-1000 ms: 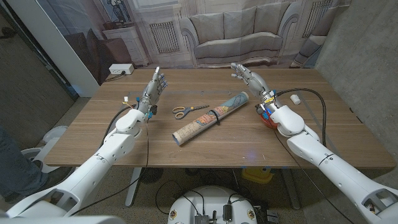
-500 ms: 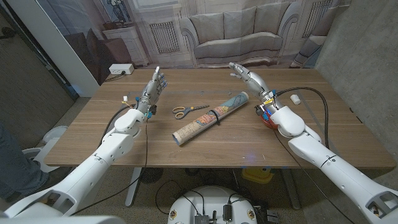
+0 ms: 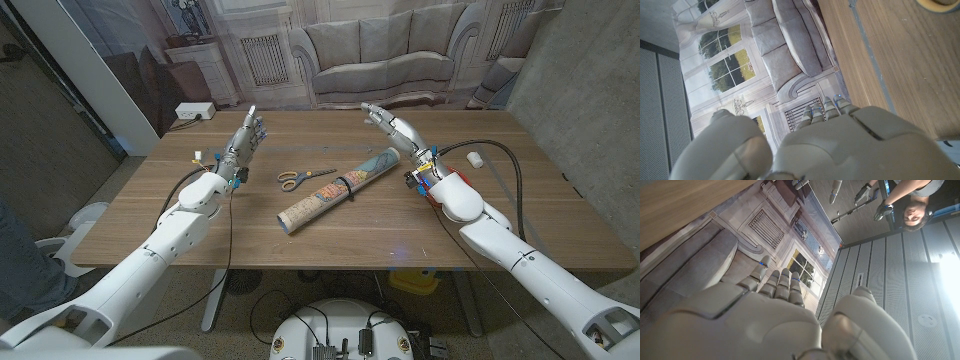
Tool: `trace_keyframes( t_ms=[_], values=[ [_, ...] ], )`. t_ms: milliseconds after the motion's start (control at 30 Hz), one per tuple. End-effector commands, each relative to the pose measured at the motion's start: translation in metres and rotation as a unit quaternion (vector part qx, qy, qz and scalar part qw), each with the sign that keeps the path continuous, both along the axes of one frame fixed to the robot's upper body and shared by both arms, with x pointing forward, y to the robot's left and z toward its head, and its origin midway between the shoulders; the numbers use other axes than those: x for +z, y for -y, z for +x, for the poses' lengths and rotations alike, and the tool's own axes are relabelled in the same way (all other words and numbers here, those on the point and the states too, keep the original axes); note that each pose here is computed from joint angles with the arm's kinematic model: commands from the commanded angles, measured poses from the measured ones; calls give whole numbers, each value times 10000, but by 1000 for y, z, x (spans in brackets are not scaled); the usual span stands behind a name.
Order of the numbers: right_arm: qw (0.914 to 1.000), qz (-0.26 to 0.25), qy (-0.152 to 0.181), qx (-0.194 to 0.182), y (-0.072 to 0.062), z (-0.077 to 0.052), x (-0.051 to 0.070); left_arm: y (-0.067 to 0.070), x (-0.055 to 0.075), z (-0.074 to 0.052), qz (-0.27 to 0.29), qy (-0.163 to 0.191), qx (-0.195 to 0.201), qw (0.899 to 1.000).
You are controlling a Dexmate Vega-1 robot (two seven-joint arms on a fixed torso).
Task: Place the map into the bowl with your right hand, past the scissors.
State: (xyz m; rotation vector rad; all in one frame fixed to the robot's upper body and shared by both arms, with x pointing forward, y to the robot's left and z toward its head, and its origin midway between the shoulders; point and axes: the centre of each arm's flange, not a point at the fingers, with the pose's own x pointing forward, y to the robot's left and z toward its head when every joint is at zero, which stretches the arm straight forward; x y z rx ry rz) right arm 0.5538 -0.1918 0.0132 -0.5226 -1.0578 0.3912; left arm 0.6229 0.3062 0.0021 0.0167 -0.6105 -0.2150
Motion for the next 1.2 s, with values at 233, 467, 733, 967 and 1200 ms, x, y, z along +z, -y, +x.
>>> trace_keyframes(
  t_ms=[233,467,733,967,1200],
  values=[
    [9990,-233,290,-255,-6,-10,-1,-5,0,-10,-36,92,-60,9999],
    [9983,-325,336,-335,-5,-12,-2,-4,-1,-11,-48,118,-67,9999],
    [9971,-492,447,-377,-5,-14,0,-4,-8,-15,-106,117,-53,9999],
    [9962,-567,508,-416,-6,-16,0,-5,-12,-19,-126,124,-26,9998],
    [9952,-558,628,-500,-6,-16,-1,-5,-13,-22,-125,131,-20,9998]
  ],
)
